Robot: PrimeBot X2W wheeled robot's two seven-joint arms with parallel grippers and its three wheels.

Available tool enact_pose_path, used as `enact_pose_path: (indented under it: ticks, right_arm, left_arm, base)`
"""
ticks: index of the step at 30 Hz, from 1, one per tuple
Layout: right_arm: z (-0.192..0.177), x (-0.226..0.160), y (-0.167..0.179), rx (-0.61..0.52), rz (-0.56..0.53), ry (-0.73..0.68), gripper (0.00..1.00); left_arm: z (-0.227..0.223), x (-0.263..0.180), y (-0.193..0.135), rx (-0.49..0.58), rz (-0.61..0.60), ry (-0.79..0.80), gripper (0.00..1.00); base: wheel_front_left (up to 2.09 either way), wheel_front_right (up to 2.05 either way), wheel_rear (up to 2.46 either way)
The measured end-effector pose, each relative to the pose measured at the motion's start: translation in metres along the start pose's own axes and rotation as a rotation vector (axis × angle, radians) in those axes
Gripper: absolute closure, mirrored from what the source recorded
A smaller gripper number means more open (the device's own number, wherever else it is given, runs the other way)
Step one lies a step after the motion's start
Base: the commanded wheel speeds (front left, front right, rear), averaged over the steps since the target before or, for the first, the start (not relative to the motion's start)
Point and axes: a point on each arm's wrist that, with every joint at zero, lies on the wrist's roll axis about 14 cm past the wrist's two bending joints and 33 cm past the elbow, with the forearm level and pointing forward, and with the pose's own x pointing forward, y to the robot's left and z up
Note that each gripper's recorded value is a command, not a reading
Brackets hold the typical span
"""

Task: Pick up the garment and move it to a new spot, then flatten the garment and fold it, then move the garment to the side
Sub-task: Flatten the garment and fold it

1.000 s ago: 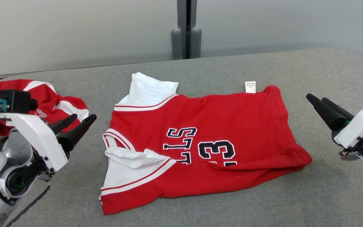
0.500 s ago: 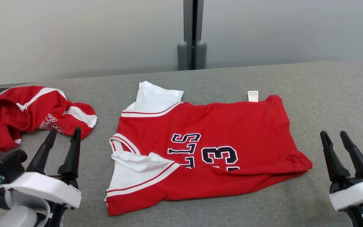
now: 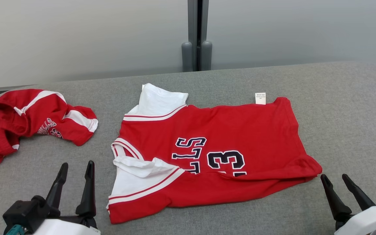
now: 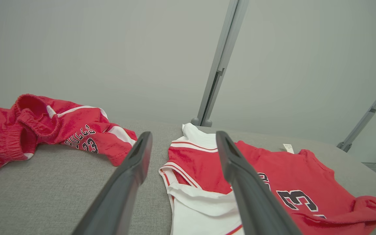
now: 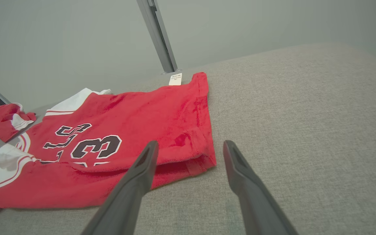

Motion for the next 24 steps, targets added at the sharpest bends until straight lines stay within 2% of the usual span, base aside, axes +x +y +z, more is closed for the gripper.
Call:
enact_pose_path:
  ticks: [3, 7, 15, 24]
  right_arm:
    - [-0.011, 0.004, -0.007, -0.035, -0.016, 0.082, 0.0]
    - [-0.027, 0.014, -0.016, -0.094, -0.028, 0.191, 0.0]
    - [-0.051, 0.04, -0.022, -0.141, -0.032, 0.336, 0.0]
    - [-0.068, 0.049, -0.023, -0.163, -0.026, 0.428, 0.0]
  left_arm:
    - [-0.014, -0.003, 0.005, 0.005, 0.007, 0.042, 0.0]
    - [-0.045, -0.007, 0.009, 0.006, 0.007, 0.163, 0.0]
    - [-0.103, -0.011, 0.016, 0.021, -0.003, 0.43, 0.0]
    - [-0.144, -0.027, 0.011, 0.008, -0.04, 0.672, 0.0]
  base:
    - [0.0, 0.0, 0.0]
    - [0.0, 0.0, 0.0]
    - [0.0, 0.0, 0.0]
    - [0.0, 0.0, 0.0]
